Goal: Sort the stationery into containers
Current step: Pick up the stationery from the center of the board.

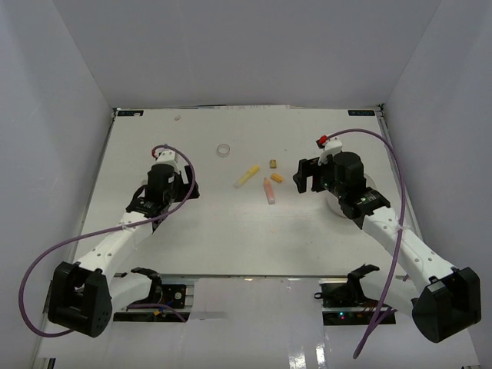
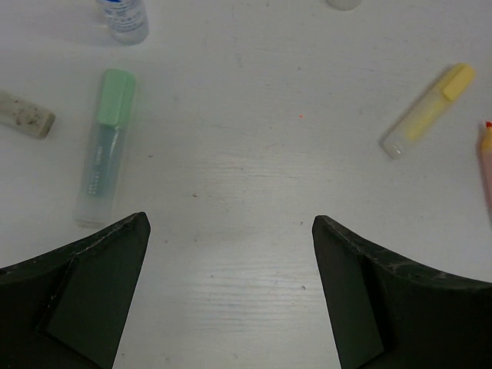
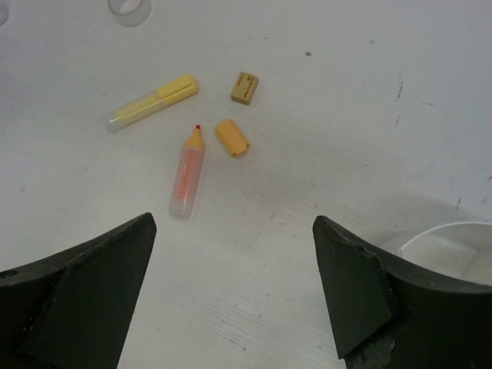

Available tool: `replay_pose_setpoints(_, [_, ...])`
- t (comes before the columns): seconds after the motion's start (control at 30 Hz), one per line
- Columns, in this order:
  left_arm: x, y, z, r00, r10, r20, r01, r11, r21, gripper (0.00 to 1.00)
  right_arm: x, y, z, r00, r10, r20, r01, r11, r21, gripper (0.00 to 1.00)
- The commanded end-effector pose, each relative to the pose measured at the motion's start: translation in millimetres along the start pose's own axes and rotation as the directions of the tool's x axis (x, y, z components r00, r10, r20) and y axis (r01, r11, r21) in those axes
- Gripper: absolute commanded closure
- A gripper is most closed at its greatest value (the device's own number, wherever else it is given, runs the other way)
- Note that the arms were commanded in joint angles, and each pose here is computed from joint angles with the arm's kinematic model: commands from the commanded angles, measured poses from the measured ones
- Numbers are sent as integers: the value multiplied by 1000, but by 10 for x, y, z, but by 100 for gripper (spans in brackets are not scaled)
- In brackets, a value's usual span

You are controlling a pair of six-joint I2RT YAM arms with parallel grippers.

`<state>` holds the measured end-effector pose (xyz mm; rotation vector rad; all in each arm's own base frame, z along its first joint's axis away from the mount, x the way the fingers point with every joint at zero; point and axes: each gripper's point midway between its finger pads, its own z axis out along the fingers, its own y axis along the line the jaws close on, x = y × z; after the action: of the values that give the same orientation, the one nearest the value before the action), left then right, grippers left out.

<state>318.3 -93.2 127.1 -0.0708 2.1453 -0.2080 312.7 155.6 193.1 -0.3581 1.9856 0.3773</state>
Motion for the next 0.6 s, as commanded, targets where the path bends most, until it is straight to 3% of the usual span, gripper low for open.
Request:
replay_pose_setpoints(0.0, [-189,298,6,996,-84,42,89,990,-108,2,-17,153,21,1000,13,18,-12,997,-76,10])
replay_pose_setpoints(0.23, [-157,745,82,969,-243,53,249,940,-233,2,56,262,24,1000,12,11,-10,991,-135,5])
replay_pose_setpoints(0.4, [-56,989,147,918,-391,63,391,871,-297,2,39,294,-5,1000,-5,21,9,988,-156,2])
replay_pose_setpoints(0.57, [-87,1273,225,864,-492,108,495,787,-369,4,24,334,-68,999,-14,46,22,983,-181,8])
